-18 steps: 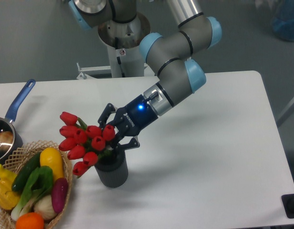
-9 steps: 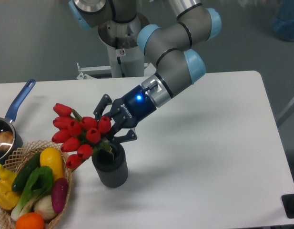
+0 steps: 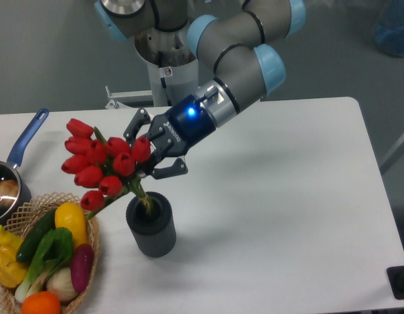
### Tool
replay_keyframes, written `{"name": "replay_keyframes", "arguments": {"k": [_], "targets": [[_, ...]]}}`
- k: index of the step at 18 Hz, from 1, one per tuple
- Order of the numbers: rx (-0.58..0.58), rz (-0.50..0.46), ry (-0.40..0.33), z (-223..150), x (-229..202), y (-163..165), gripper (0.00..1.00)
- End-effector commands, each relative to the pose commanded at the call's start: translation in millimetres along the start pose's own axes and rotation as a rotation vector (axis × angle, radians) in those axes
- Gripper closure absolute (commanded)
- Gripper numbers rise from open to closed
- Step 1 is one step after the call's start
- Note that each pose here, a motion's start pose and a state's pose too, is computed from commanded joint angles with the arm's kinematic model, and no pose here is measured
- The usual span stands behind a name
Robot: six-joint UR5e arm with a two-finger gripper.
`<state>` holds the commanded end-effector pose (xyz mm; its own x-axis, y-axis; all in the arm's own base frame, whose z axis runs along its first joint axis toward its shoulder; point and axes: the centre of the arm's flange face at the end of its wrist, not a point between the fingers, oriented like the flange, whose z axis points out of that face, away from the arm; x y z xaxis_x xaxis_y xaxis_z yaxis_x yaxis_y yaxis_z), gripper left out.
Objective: Pick up the flowers from the vase
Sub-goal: 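Lift the tulip bouquet up out of the grey vase, then carry the held tulips away from the vase over the table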
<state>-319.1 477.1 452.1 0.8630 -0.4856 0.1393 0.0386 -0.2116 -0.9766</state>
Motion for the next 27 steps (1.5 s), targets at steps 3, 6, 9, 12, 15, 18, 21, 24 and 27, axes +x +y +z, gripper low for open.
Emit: {"name": "replay_keyframes", "arguments": {"k": [3, 6, 9, 12, 15, 18, 21, 24, 27], "targets": [[0.014, 0.001, 0.002, -2, 7, -9, 0.61], [0.057, 0.01, 0.013, -5, 16, -24, 0.61], [0.077, 0.005, 0.013, -10, 26, -39, 0.62], [0.08, 0.017, 0.009, -13, 31, -47, 0.62], [0.112, 0.022, 0.015, -17, 33, -53, 0.62], [0.131, 0.008, -0.002, -31, 32, -63, 0.63], [0.125, -0.015, -0.044, -49, 25, -58, 0.77], [0.128, -0.044, -0.085, -69, 16, -55, 0.79], [0.137, -0.055, -0.14, -98, 4, -51, 0.78]]}}
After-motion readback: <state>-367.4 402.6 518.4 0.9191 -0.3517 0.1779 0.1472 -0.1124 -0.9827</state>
